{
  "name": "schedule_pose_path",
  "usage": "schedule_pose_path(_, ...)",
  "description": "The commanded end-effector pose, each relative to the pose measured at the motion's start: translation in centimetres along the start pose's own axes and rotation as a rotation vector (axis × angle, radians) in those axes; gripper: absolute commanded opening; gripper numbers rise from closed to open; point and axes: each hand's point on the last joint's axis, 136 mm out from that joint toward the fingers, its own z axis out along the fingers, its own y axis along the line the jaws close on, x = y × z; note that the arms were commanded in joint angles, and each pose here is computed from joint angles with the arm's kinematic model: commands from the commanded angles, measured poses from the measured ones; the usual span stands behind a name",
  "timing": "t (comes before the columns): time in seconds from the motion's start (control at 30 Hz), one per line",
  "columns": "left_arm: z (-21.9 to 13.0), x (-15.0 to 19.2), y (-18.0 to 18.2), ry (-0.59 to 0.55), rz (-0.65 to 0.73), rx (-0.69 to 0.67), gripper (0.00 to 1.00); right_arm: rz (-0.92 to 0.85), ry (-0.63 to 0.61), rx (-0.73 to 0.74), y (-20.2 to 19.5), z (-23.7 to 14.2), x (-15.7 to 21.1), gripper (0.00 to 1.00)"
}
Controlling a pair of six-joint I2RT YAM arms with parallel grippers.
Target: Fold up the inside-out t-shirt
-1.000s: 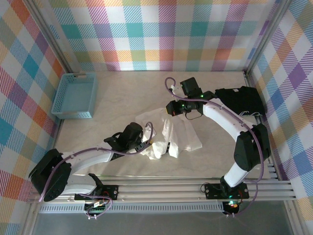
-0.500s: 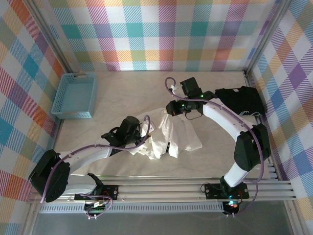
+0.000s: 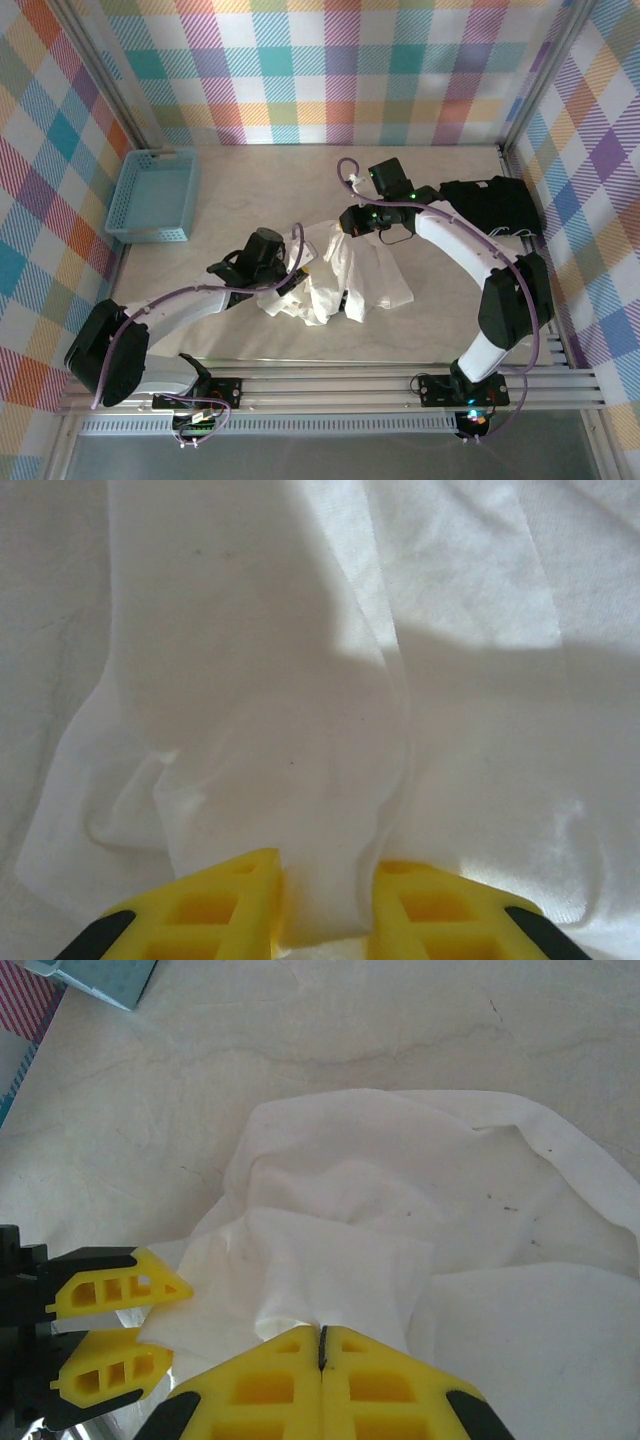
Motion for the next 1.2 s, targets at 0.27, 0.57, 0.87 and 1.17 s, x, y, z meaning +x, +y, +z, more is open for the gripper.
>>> schedule_pose_path(0.27,-0.6,-2.2,-0.1,-0.067,-0.088,0.103,0.27,-0.005,-0.012,-0.012,0.2,-0.5,-0.3,0.00)
schedule_pose_path(0.57,-0.8,-3.0,-0.3,-0.099,-0.127,0.147,0.31,-0.004,-0.012,-0.016,0.2,-0.4,-0.4,0.00)
schedule_pose_path(0.87,-0.6,-3.2,-0.2,-0.096,-0.164,0.171,0.38,-0.003,-0.008,-0.013,0.1,-0.3,-0.3,0.00)
schedule_pose_path(1.17,0.4,-2.4,0.9,-0.032,-0.202,0.138,0.30,0.001,-0.007,-0.013,0.1,-0.2,-0.3,0.00)
